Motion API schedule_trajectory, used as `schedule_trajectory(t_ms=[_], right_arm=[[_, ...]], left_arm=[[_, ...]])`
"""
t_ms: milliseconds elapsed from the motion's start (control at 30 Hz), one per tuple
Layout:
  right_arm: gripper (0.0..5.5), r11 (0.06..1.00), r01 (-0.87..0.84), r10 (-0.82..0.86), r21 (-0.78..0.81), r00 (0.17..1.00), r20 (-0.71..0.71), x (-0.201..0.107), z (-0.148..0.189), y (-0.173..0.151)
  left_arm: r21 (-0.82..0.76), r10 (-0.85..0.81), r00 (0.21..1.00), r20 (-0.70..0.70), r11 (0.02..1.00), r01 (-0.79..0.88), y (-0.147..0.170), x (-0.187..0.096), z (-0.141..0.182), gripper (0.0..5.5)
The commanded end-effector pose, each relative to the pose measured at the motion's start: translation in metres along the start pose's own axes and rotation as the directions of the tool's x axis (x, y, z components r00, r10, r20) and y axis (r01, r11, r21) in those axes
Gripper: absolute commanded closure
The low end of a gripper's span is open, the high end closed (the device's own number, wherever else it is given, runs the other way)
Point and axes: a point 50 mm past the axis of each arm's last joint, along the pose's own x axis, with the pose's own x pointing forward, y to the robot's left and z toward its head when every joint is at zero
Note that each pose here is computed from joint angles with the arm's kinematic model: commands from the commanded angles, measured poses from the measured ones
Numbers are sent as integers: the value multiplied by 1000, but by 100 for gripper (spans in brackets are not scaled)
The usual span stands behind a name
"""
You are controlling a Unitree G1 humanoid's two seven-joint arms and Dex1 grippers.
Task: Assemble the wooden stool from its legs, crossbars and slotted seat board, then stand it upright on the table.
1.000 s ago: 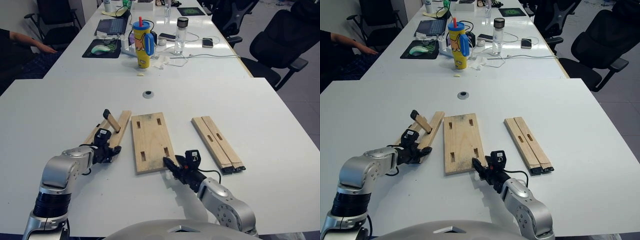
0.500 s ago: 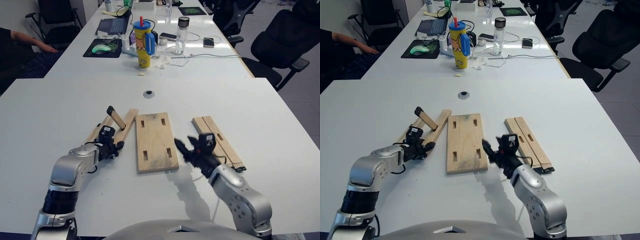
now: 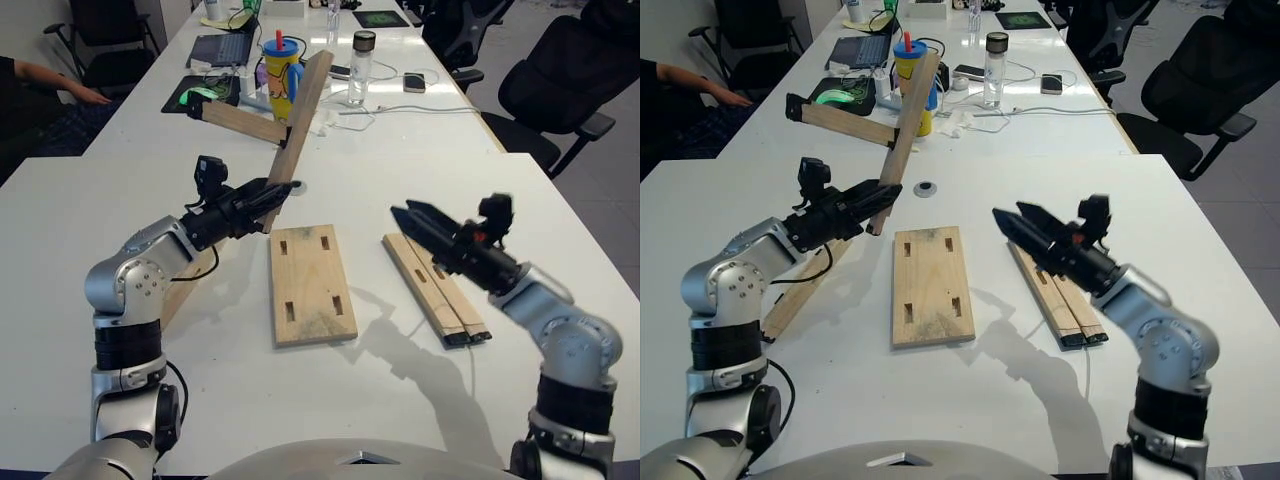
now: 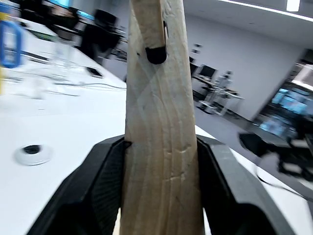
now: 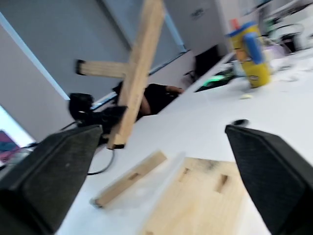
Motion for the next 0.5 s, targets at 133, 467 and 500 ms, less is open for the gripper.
schedule_trajectory(t_ms=[133,467,500], right_arm=[[10,987,-138,130,80,987,91,16,30,3],[10,975,-156,156,157,988,13,26,14,3],[10,970,-175,174,167,985,18,26,14,5]], left_arm=[[-109,-355,922,-156,934,341,-25,4,1,346],[-212,-532,823,-197,843,494,-48,10,-3,346],[-216,-535,820,-203,841,496,-49,9,-4,346]])
